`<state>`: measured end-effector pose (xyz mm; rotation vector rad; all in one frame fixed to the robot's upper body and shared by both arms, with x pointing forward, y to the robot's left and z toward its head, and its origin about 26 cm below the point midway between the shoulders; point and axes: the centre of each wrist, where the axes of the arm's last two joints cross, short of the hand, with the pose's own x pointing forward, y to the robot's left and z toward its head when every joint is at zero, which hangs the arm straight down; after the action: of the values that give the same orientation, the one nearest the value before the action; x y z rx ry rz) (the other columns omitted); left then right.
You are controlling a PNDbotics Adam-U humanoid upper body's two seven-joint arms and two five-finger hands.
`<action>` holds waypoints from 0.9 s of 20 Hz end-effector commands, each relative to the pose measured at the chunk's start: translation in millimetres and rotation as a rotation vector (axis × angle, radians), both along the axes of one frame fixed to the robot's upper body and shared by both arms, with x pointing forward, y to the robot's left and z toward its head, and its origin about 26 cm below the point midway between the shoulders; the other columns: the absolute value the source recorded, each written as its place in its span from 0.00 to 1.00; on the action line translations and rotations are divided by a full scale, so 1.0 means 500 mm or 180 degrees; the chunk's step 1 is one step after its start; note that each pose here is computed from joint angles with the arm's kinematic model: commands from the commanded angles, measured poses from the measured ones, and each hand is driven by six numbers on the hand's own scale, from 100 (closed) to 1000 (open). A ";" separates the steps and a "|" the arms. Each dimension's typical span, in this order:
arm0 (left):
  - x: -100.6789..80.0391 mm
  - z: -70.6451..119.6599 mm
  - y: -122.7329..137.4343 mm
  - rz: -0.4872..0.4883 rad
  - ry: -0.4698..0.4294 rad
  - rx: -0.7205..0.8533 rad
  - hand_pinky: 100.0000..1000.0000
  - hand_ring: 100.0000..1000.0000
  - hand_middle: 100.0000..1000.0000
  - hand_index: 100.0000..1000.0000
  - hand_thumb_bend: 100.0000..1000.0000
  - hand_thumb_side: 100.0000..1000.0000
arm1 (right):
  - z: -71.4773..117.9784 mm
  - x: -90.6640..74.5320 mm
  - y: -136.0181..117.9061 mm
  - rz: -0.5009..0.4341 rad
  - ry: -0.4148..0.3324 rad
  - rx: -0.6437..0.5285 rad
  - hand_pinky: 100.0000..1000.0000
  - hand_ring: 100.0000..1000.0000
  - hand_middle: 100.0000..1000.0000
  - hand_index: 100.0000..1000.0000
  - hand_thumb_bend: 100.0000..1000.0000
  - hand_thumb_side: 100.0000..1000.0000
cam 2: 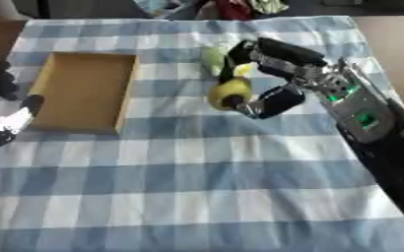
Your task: Pick up objects on the table and place them in the box.
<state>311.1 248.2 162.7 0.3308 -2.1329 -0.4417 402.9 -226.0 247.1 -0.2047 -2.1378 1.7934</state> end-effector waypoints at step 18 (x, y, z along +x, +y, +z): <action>0.005 0.050 -0.048 -0.0431 -0.0226 0.0018 0.46 0.50 0.47 0.64 0.46 0.00 | 0.024 0.137 0.220 0.0205 -0.0202 -0.0075 0.71 0.58 0.47 0.63 0.00 0.00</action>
<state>315.4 226.5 178.1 0.2186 -2.1968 -0.5084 469.2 -121.1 249.1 -0.1762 -2.1635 1.8753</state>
